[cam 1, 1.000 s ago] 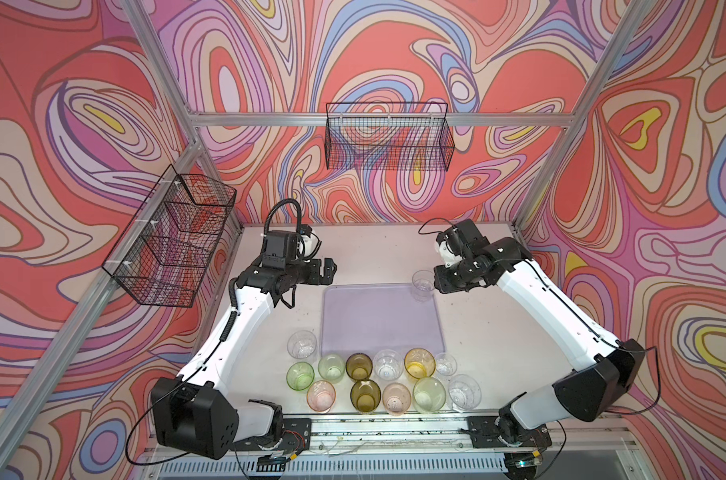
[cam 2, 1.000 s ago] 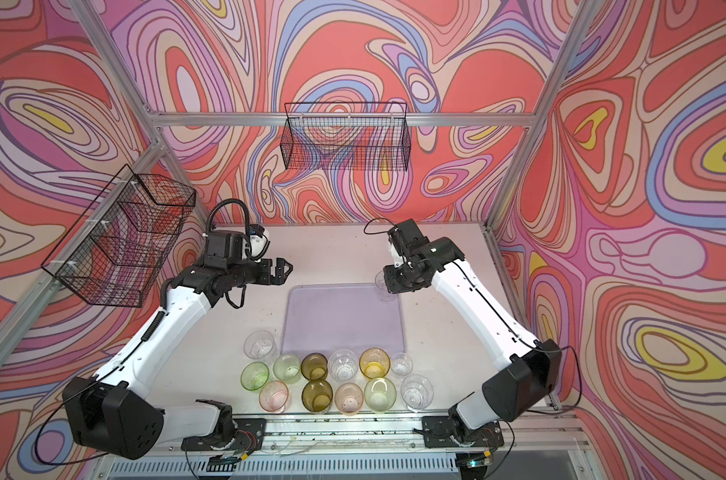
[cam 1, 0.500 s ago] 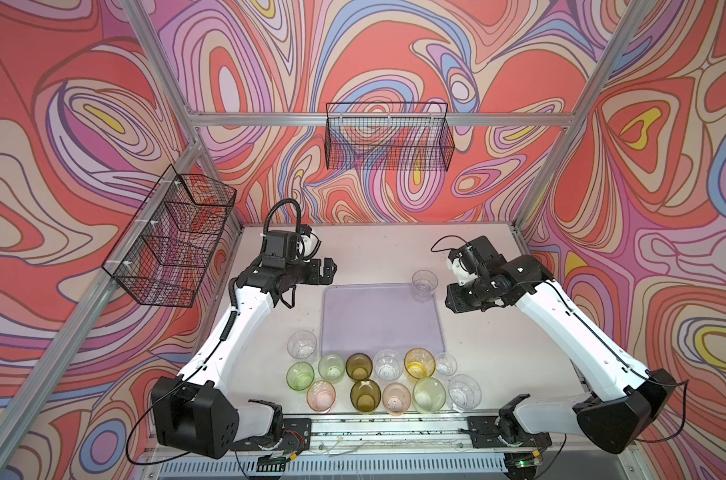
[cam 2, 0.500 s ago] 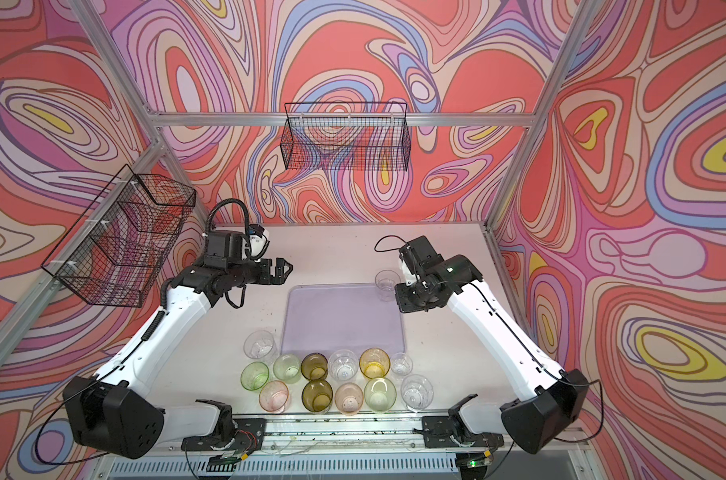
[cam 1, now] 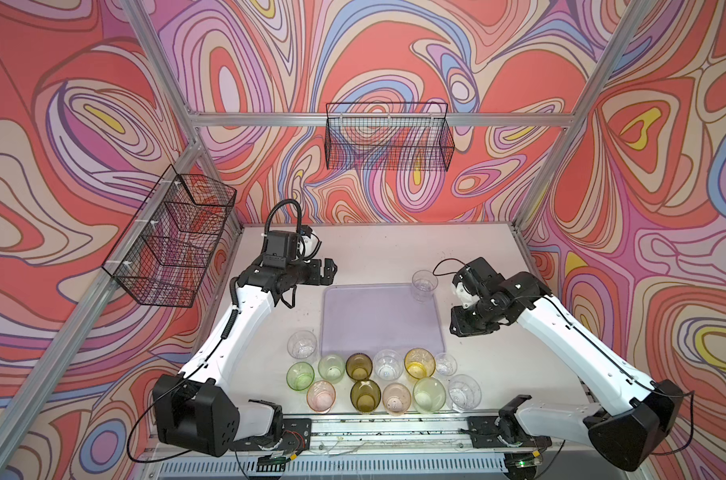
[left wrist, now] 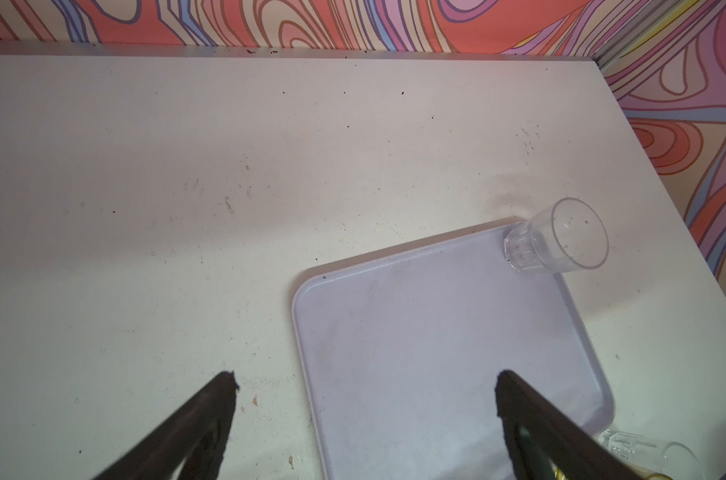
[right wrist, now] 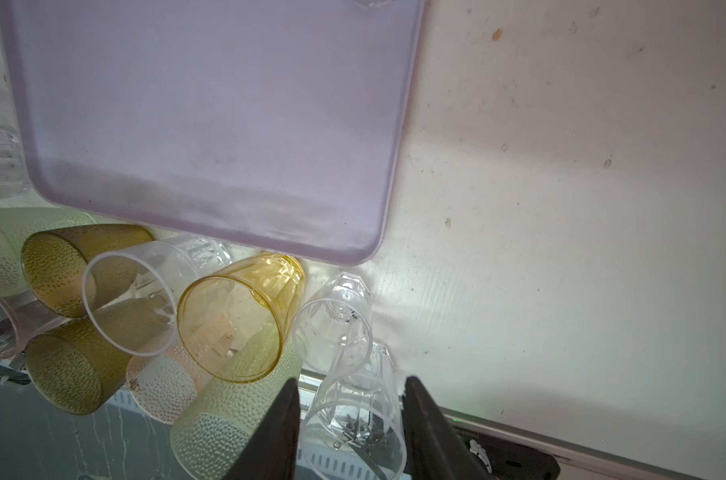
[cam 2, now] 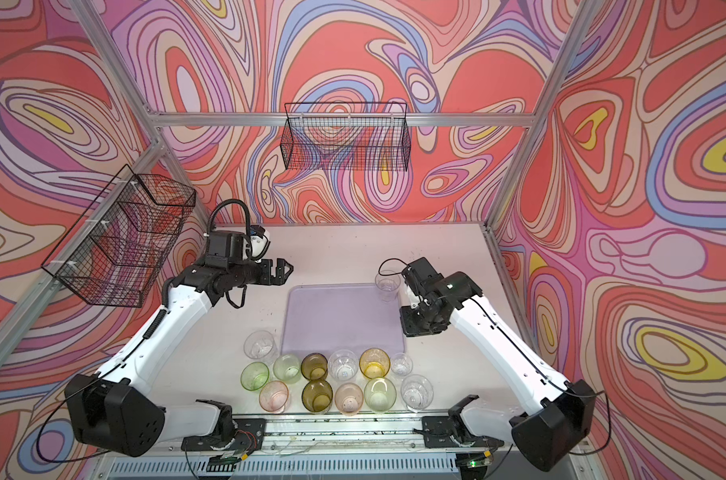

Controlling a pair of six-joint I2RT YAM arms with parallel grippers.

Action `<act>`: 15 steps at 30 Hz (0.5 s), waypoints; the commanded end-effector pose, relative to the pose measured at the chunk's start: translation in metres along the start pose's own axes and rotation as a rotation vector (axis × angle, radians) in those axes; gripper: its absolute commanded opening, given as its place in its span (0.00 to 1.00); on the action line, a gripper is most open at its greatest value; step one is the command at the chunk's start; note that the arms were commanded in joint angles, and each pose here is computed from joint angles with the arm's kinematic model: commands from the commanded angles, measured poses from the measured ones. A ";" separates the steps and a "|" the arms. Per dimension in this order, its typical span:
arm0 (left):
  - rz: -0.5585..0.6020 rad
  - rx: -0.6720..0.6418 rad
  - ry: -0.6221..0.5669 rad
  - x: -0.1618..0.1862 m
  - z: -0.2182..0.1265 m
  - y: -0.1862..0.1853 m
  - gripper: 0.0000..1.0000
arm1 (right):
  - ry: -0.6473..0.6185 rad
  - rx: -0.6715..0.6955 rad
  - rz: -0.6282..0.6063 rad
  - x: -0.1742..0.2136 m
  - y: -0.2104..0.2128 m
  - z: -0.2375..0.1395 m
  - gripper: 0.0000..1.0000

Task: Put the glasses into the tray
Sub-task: 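Raise the right gripper and move it back toward the cup cluster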

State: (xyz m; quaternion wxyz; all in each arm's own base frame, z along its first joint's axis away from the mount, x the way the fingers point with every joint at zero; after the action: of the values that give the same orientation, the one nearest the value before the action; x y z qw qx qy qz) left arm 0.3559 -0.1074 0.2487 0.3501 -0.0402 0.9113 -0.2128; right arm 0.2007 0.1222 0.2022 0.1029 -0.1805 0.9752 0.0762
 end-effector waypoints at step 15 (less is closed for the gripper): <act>-0.023 0.017 0.038 0.004 0.003 0.000 1.00 | 0.113 -0.071 0.129 0.042 0.008 0.048 0.41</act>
State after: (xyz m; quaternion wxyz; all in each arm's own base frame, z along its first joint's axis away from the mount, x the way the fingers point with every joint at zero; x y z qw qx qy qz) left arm 0.3564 -0.1095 0.2447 0.3419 -0.0391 0.9134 -0.2175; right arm 0.1685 0.1194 0.1517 0.0348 -0.1334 0.9859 0.0952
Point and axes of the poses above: each gripper's point midway between its finger pads, its own z axis out along the fingers, its own y axis along the line the jaws close on, x = y × z, the point moved 2 cm from there along -z, back along the fingers, and after that the axes turned 13 degrees about -z, right-handed, at the moved point
